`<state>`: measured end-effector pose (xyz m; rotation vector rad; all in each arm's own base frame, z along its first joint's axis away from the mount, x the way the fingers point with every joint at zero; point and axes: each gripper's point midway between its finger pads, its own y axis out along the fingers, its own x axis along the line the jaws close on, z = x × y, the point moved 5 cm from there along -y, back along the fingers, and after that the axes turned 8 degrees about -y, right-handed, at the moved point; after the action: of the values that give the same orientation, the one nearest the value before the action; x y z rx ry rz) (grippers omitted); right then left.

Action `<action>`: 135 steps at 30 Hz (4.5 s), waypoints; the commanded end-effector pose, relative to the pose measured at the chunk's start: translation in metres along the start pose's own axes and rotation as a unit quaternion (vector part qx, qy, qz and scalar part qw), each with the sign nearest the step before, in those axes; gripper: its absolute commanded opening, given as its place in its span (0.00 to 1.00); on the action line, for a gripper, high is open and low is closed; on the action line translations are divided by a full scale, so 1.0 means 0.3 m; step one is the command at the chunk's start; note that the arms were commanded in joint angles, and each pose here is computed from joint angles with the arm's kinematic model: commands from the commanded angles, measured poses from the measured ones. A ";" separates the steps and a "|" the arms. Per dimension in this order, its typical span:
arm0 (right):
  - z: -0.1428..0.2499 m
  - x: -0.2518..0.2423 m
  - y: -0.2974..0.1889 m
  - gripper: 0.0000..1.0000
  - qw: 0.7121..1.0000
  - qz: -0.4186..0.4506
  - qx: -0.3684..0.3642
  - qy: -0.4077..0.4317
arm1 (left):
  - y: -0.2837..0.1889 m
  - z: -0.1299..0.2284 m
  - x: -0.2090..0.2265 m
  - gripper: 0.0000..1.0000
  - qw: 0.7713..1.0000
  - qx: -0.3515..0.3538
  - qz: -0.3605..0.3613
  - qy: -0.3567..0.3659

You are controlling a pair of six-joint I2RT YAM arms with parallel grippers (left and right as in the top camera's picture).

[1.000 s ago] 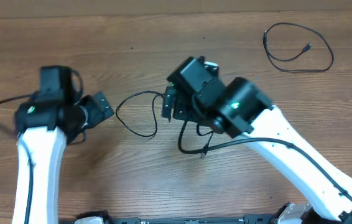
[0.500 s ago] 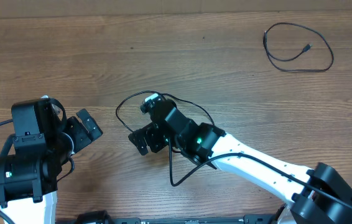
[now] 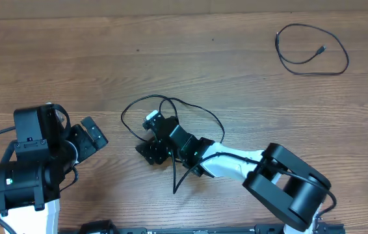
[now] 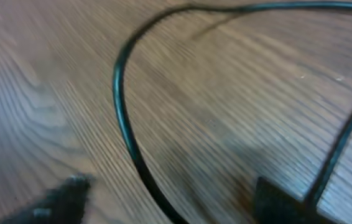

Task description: Untangle cables

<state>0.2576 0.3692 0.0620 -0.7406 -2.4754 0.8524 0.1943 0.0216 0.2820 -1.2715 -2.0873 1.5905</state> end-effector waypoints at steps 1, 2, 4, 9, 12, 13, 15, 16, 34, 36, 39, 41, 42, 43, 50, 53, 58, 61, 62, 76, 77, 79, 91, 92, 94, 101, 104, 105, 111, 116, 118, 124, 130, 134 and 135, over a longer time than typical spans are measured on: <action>0.008 -0.012 0.000 0.59 1.000 0.013 0.001 -0.008 | -0.010 -0.007 0.000 1.00 1.000 -0.003 0.000 0.006; 0.010 -0.012 0.000 0.51 1.000 0.014 0.004 -0.020 | -0.010 -0.007 0.000 1.00 1.000 -0.003 0.000 0.006; 0.015 -0.018 0.000 0.29 0.999 0.020 0.008 -0.040 | -0.010 -0.007 0.000 1.00 1.000 -0.003 0.000 0.006; -0.014 -0.104 -0.072 0.04 0.990 0.135 0.021 -0.043 | -0.010 -0.007 0.000 1.00 1.000 -0.003 0.000 0.006; -0.095 -0.168 -0.208 0.04 0.970 0.238 0.014 -0.045 | -0.010 -0.007 0.000 1.00 1.000 -0.003 0.000 0.006; -0.133 -0.188 -0.271 0.04 0.961 0.274 0.006 -0.043 | -0.010 -0.007 0.000 1.00 1.000 -0.003 0.000 0.006; -0.209 -0.216 -0.409 0.04 0.941 0.334 -0.017 -0.043 | -0.010 -0.007 0.000 1.00 1.000 -0.003 0.000 0.006; -0.245 -0.227 -0.483 0.04 0.933 0.357 -0.027 -0.048 | -0.010 -0.007 0.000 1.00 1.000 -0.003 0.000 0.006; -0.066 -0.820 -1.419 0.04 0.789 0.574 -0.074 0.206 | -0.009 -0.007 0.000 0.99 1.000 -0.003 0.000 0.006; -0.010 -0.875 -1.459 0.04 0.766 0.588 -0.074 0.250 | -0.009 -0.007 0.000 1.00 1.000 -0.003 0.000 0.006; 0.087 -0.955 -1.444 0.04 0.782 0.542 -0.057 0.303 | -0.009 -0.007 0.000 1.00 1.000 -0.003 0.000 0.006; 0.120 -0.976 -1.417 0.04 0.793 0.515 -0.046 0.322 | -0.009 -0.007 0.000 1.00 1.000 -0.003 0.000 0.006; 0.131 -0.984 -1.402 0.04 0.799 0.503 -0.041 0.328 | -0.009 -0.007 0.000 1.00 1.000 -0.003 0.000 0.006; 0.135 -0.990 -1.382 0.04 0.806 0.489 -0.039 0.332 | -0.009 -0.007 0.000 0.99 1.000 -0.003 0.000 0.006; 0.053 -0.961 -1.370 0.04 0.827 0.467 -0.066 0.305 | -0.009 -0.007 0.000 1.00 1.000 -0.003 0.000 0.006; -0.032 -0.944 -1.451 0.04 0.820 0.489 -0.104 0.279 | -0.009 -0.007 0.000 1.00 1.000 -0.003 0.000 0.006; -0.157 -0.946 -1.701 0.04 0.733 0.614 -0.174 0.235 | -0.009 -0.007 0.000 0.99 1.000 -0.003 0.000 0.006; -0.215 -0.945 -1.837 0.04 0.679 0.692 -0.177 0.170 | -0.009 -0.007 0.000 1.00 1.000 -0.003 0.000 0.006; -0.229 -0.940 -1.860 0.04 0.671 0.705 -0.173 0.150 | -0.009 -0.007 0.000 1.00 1.000 -0.003 0.000 0.006; -0.280 -0.886 -1.935 0.04 0.650 0.747 -0.129 0.052 | -0.009 -0.007 0.000 1.00 1.000 -0.003 0.000 0.006; -0.281 -0.884 -1.934 0.04 0.650 0.746 -0.133 0.055 | -0.009 -0.007 0.000 1.00 1.000 -0.003 0.000 0.006; -0.290 -0.873 -1.927 0.04 0.653 0.741 -0.148 0.061 | -0.009 -0.007 0.000 1.00 1.000 -0.003 0.000 0.006; -0.227 -0.899 -1.795 0.04 0.721 0.684 -0.082 0.076 | -0.009 -0.007 0.000 1.00 1.000 -0.003 0.000 0.006; -0.209 -0.915 -1.778 0.04 0.726 0.679 -0.067 0.083 | -0.009 -0.007 0.000 1.00 1.000 -0.003 0.000 0.006; -0.162 -0.953 -1.737 0.04 0.737 0.667 -0.032 0.100 | -0.009 -0.007 0.000 0.99 1.000 -0.003 0.000 0.006; 0.039 -1.065 -1.578 0.04 0.759 0.610 0.074 0.213 | -0.009 -0.007 0.000 0.99 1.000 -0.003 0.000 0.006; 0.123 -1.096 -1.530 0.04 0.749 0.593 0.096 0.279 | -0.009 -0.007 0.000 1.00 1.000 -0.003 0.000 0.006; 0.151 -1.105 -1.515 0.04 0.744 0.587 0.103 0.300 | -0.009 -0.007 0.000 1.00 1.000 -0.003 0.000 0.006; 0.263 -1.138 -1.429 0.20 0.733 0.556 0.158 0.359 | -0.009 -0.007 0.000 1.00 1.000 -0.003 0.000 0.006; 0.287 -1.137 -1.408 1.00 0.733 0.545 0.173 0.370 | -0.009 -0.007 0.000 1.00 1.000 -0.003 0.000 0.006; 0.292 -1.131 -1.407 1.00 0.732 0.542 0.178 0.371 | -0.009 -0.007 0.000 1.00 1.000 -0.003 0.000 0.006; 0.302 -1.101 -1.403 1.00 0.725 0.536 0.185 0.391 | -0.009 -0.007 0.000 1.00 1.000 -0.003 0.000 0.006; 0.212 -1.027 -1.415 1.00 0.752 0.518 0.132 0.385 | -0.009 -0.007 0.000 1.00 1.000 -0.003 0.000 0.006; 0.112 -0.933 -1.439 1.00 0.783 0.503 0.078 0.358 | -0.009 -0.007 0.000 1.00 1.000 -0.003 0.000 0.006; 0.084 -0.899 -1.448 1.00 0.792 0.498 0.063 0.348 | -0.009 -0.007 0.000 1.00 1.000 -0.003 0.000 0.006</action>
<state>0.3107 -0.1217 0.2268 -1.8972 -1.0682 0.9389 0.1933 0.0215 0.2810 -1.2620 -2.0810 1.5949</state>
